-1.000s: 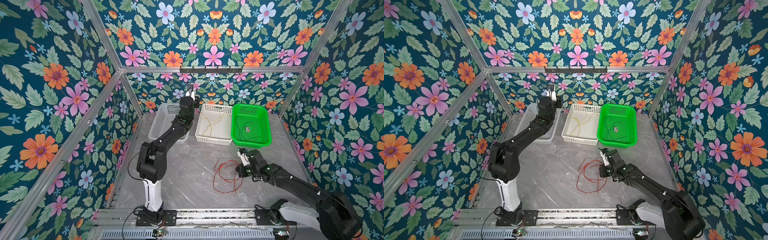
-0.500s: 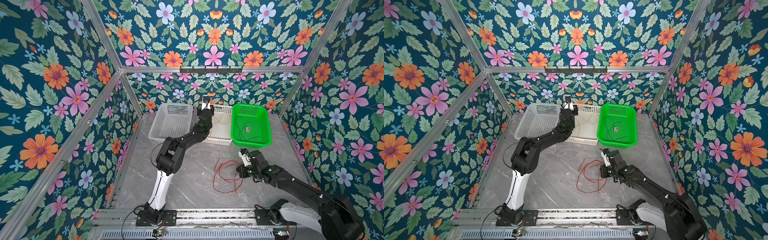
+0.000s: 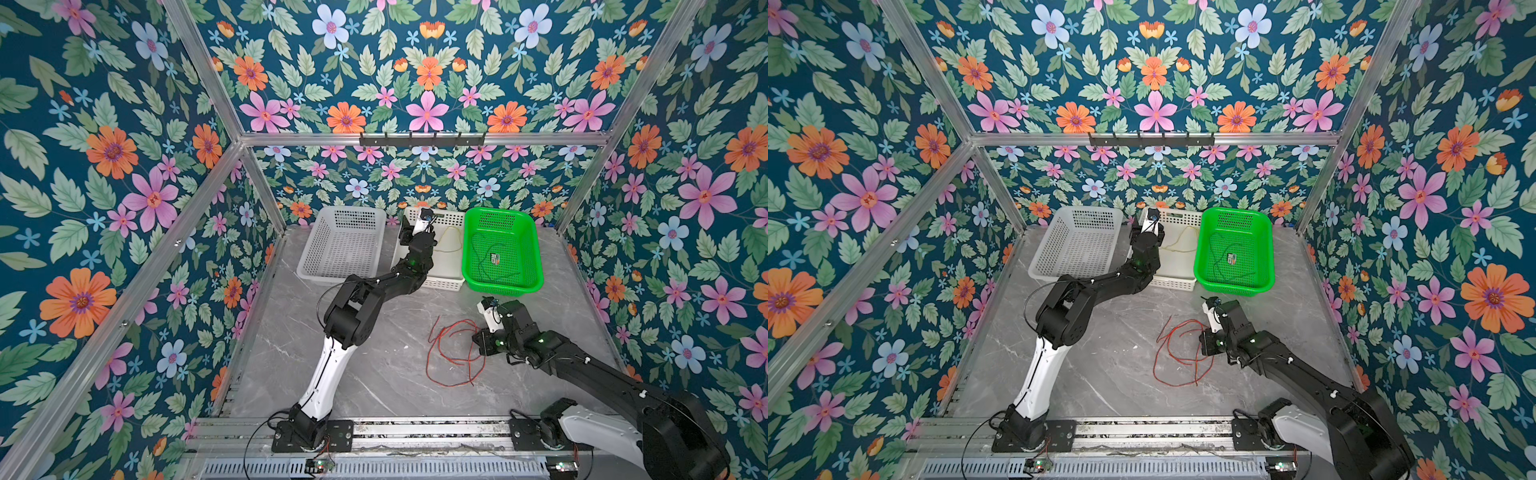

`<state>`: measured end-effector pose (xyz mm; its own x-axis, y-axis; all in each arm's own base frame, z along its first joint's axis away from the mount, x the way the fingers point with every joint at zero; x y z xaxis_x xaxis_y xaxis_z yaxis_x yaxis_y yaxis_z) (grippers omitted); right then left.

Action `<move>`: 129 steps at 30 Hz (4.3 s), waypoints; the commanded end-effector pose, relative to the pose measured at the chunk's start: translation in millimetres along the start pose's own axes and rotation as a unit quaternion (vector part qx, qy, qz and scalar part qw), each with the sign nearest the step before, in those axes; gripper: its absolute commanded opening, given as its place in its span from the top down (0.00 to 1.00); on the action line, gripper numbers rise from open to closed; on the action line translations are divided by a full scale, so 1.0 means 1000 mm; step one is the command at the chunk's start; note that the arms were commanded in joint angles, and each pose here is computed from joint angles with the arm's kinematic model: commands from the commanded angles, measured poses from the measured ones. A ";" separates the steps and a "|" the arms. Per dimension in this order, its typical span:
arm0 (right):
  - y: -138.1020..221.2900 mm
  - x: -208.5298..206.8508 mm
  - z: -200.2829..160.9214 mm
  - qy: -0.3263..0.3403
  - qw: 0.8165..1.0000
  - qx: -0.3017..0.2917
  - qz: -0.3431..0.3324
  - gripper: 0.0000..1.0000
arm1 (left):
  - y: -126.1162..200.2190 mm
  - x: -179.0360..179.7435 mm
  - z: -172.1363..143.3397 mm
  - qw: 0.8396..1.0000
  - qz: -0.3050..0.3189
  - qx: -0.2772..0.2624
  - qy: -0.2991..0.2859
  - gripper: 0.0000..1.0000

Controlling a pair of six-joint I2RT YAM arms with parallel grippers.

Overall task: Untangle and sort cables by color
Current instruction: Place the cable into the container.

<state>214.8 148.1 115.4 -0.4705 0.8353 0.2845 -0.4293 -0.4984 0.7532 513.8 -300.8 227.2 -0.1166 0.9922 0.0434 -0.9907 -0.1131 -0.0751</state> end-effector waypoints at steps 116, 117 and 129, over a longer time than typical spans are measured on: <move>0.041 0.011 0.022 -0.023 1.000 -0.018 0.001 0.41 | -0.060 0.253 -0.015 0.946 -0.114 0.239 0.186 1.00; 0.041 0.011 0.021 -0.024 1.000 -0.016 0.001 0.41 | -0.062 0.252 -0.020 0.945 -0.116 0.242 0.189 1.00; 0.020 0.015 0.011 -0.035 0.998 0.014 0.041 0.40 | -0.048 0.236 -0.027 0.923 -0.186 0.243 0.235 0.00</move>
<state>204.5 144.5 140.1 -0.4300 0.8358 0.3413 -0.3835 -0.5113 0.7691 535.3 -51.9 193.7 0.0887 0.8949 -0.4373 -0.8742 0.2804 0.3964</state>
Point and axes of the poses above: each gripper's point midway between its finger pads, its own y axis back along the fingers, its own x axis along the line the jaws close on, z = x × y, the point moved 5 cm from there along y, back along the fingers, and after that the axes turned 10 degrees about y, right-handed, at the moved point
